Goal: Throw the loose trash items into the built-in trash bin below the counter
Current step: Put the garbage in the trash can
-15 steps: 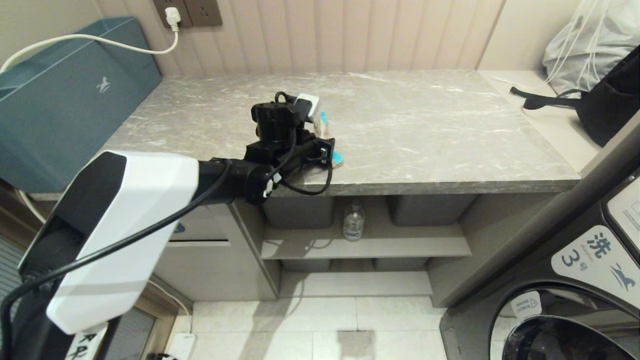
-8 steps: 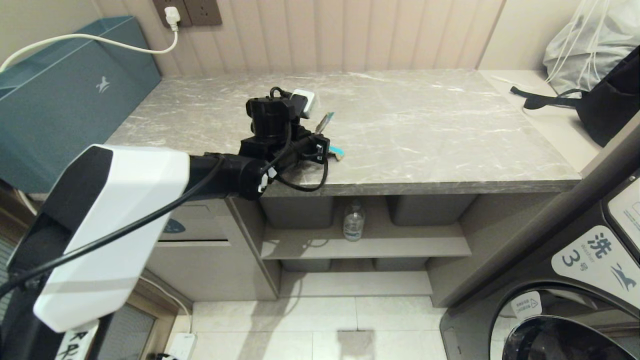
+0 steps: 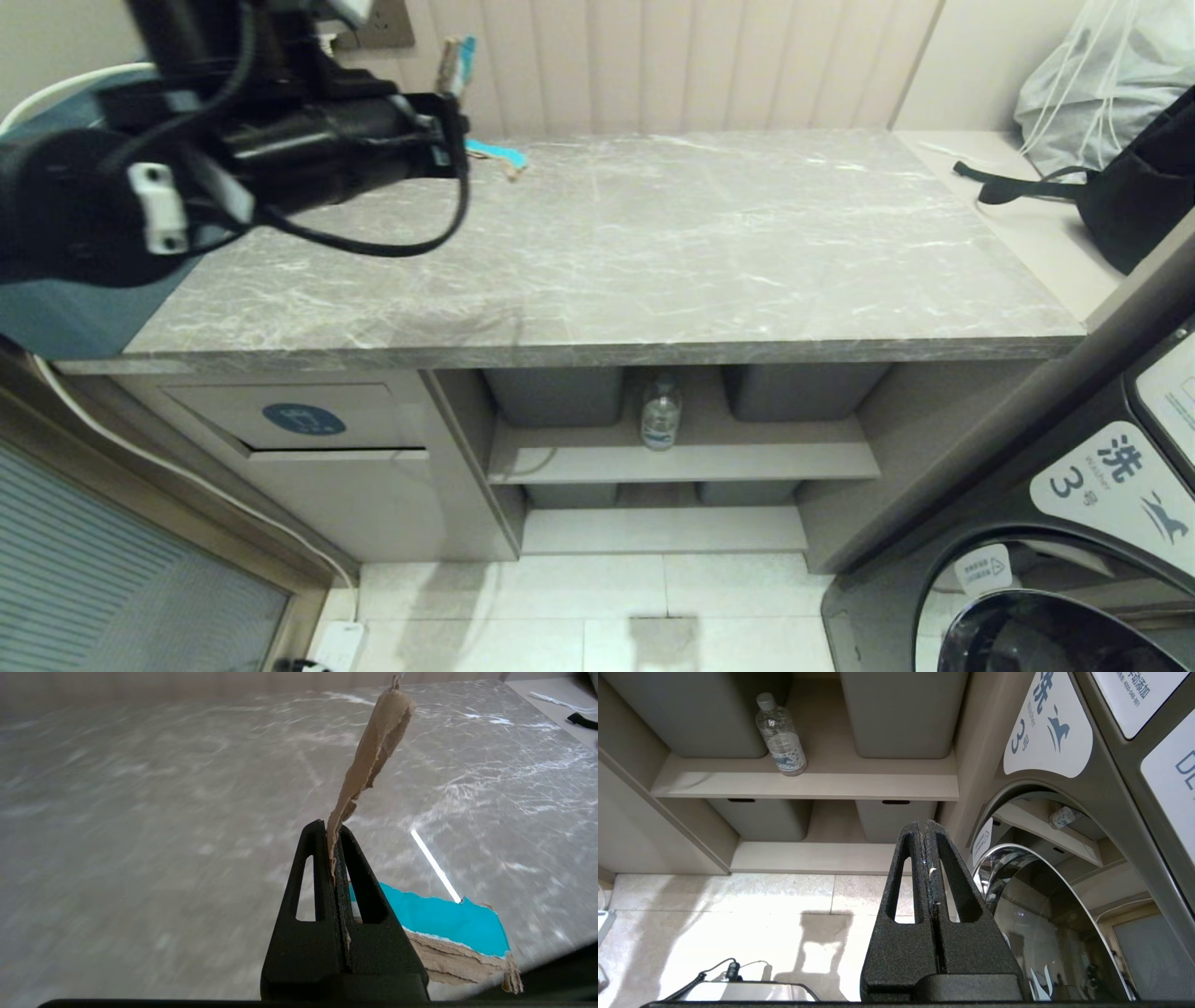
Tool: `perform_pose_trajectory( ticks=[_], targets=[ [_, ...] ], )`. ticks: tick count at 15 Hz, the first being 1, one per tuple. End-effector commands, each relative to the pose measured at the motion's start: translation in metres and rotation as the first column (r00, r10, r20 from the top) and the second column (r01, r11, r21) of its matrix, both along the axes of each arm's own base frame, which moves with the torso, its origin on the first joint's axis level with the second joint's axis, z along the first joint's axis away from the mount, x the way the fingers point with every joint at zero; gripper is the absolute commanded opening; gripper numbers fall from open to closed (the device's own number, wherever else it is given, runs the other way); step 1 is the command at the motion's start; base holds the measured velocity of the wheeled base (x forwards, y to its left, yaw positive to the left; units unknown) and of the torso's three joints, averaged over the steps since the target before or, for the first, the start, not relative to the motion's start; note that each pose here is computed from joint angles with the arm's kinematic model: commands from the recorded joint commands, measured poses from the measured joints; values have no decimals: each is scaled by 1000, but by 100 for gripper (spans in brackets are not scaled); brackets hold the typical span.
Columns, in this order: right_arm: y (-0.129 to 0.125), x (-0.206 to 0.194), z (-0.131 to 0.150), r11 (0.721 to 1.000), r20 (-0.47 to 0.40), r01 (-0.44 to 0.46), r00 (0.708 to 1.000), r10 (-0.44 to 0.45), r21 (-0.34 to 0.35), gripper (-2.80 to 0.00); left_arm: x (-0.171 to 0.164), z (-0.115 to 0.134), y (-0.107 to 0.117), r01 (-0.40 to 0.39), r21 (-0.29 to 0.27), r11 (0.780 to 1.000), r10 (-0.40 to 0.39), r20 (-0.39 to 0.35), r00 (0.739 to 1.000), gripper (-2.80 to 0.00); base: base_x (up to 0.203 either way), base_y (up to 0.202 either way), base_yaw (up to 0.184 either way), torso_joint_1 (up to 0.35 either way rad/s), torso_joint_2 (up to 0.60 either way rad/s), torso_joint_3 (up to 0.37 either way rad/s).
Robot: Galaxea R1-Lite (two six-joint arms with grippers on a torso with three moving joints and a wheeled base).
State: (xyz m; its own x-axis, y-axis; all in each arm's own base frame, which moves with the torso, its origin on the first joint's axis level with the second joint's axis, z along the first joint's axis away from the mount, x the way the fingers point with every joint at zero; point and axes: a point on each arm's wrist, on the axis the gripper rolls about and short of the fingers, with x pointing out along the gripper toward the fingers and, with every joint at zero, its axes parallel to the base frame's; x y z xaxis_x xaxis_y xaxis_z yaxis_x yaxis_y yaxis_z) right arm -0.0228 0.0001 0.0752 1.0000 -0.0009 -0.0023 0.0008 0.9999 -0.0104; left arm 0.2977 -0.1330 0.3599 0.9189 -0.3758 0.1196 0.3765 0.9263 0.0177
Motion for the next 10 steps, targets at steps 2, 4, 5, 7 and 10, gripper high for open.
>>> perform_pose_trajectory(
  ticks=[2, 4, 5, 7, 10],
  targets=[
    [0, 0, 0, 1000, -1, -1, 1000, 1, 0, -280, -125, 10, 81, -94, -118, 989, 96, 5, 995, -280, 0, 0, 0, 0, 0, 0],
    [0, 0, 0, 1000, -1, -1, 1000, 1, 1, -280, -180, -41, 114, -198, -167, 966, 179, -123, 976, -280, 0, 0, 0, 0, 0, 0],
    [0, 0, 0, 1000, -1, -1, 1000, 1, 0, -280, -203, -71, 122, -246, -180, 952, 211, -190, 959, -280, 0, 0, 0, 0, 0, 0],
    [0, 0, 0, 1000, 1, -1, 1000, 1, 0, -280, -230, -124, 130, -324, -189, 927, 259, -303, 917, -280, 0, 0, 0, 0, 0, 0],
    [0, 0, 0, 1000, 1, 0, 1000, 0, 7, -280, -246, -180, 134, -443, -147, 884, 348, -426, 835, -280, 0, 0, 0, -41, 79, 45]
  ],
)
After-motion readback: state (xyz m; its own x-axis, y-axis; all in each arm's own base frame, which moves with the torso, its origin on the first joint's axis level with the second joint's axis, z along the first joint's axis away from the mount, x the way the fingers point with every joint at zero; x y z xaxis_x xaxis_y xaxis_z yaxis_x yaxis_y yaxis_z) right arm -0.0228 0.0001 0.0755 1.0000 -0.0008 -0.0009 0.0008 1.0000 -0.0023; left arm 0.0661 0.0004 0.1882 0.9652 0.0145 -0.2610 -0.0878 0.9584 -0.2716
